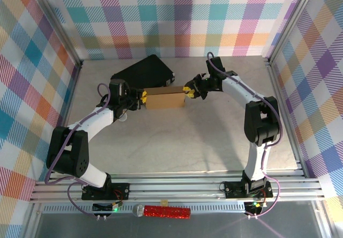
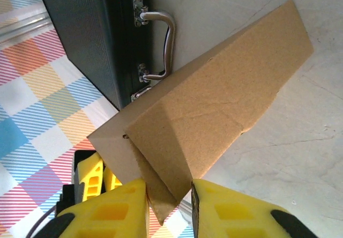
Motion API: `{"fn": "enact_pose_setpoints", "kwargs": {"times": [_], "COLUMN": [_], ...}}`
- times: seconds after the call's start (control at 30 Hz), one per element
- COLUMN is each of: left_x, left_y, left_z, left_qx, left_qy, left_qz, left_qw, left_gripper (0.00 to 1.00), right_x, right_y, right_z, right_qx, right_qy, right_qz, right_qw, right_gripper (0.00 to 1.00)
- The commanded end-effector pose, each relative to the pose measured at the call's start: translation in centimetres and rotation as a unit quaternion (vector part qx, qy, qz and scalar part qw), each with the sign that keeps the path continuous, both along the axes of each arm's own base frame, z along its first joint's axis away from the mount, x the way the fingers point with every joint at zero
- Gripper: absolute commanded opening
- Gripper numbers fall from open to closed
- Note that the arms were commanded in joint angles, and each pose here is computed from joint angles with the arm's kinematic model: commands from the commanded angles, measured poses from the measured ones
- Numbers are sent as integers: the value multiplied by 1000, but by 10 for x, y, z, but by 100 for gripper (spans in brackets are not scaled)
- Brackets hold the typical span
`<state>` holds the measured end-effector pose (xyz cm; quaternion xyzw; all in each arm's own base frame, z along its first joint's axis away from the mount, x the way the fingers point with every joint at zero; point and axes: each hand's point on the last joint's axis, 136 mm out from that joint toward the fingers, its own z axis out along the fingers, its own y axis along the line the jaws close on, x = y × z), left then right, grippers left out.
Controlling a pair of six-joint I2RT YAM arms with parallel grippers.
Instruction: Fold the paper box
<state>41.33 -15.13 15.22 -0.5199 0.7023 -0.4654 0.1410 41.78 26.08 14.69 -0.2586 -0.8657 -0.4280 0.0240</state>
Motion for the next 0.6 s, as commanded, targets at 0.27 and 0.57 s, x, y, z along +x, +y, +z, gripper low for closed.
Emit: {"fn": "enact_pose_setpoints", "kwargs": {"times": [0.27, 0.57], "left_x": [-11, -12], "left_y": [9, 11], "left_z": [-37, -40], "left_qx": [32, 42], "left_qy": [64, 70], "left_qz": [10, 9], "left_qw": [997, 997], "left_gripper": [16, 15], "right_x": [-49, -52], "right_y": [-65, -66], "right_z": [-93, -102], "right_qx": [-222, -221], "right_qy": [114, 114], "right_qz": [52, 64], "right_qw": [967, 966], "right_gripper": [8, 0]}}
